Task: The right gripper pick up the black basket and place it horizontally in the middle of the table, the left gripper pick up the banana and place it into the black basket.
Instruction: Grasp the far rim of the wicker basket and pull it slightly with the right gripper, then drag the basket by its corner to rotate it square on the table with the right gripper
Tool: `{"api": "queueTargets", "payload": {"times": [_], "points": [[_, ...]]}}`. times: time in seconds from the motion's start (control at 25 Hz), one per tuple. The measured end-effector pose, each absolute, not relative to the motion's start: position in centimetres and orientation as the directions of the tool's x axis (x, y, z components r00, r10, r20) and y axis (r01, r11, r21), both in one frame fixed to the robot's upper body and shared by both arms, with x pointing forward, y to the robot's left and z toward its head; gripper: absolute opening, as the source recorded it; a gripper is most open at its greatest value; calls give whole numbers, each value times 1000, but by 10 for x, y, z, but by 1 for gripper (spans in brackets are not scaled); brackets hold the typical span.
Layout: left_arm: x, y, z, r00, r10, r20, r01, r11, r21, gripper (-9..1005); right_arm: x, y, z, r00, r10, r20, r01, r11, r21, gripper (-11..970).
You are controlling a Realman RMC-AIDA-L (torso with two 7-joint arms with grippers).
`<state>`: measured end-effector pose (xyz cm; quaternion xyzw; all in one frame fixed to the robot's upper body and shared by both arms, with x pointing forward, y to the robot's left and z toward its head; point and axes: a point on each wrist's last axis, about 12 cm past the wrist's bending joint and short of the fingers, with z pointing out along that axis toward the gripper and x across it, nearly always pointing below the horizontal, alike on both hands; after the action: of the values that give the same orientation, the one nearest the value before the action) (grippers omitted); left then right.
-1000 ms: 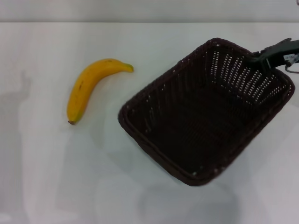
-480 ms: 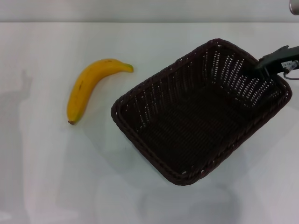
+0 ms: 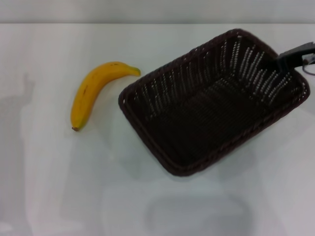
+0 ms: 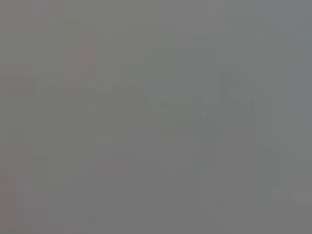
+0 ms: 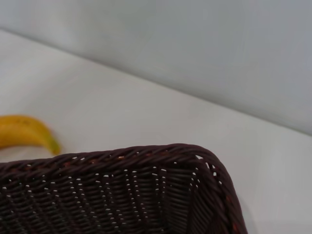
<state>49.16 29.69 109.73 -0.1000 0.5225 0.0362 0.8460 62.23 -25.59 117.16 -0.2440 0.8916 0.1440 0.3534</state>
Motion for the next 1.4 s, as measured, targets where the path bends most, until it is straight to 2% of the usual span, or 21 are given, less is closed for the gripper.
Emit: {"api": "queueTargets", "payload": {"times": [0.28,0.76,1.4], "points": [[492,297,1098,457,-70,-887,-151,976,-155,818,621,-262,1195,-653,-291,-699,-471,879,74,184],[494,298,1097,446,-87,-891,-148,974,-169,814,606,-280,1215,-689,-19,-725,-329,899,289,173],[498,297,1099,449,-99,-888,-136,975,-178,810,594,-289,1208,-685,202,-700,-253,835,488,180]]}}
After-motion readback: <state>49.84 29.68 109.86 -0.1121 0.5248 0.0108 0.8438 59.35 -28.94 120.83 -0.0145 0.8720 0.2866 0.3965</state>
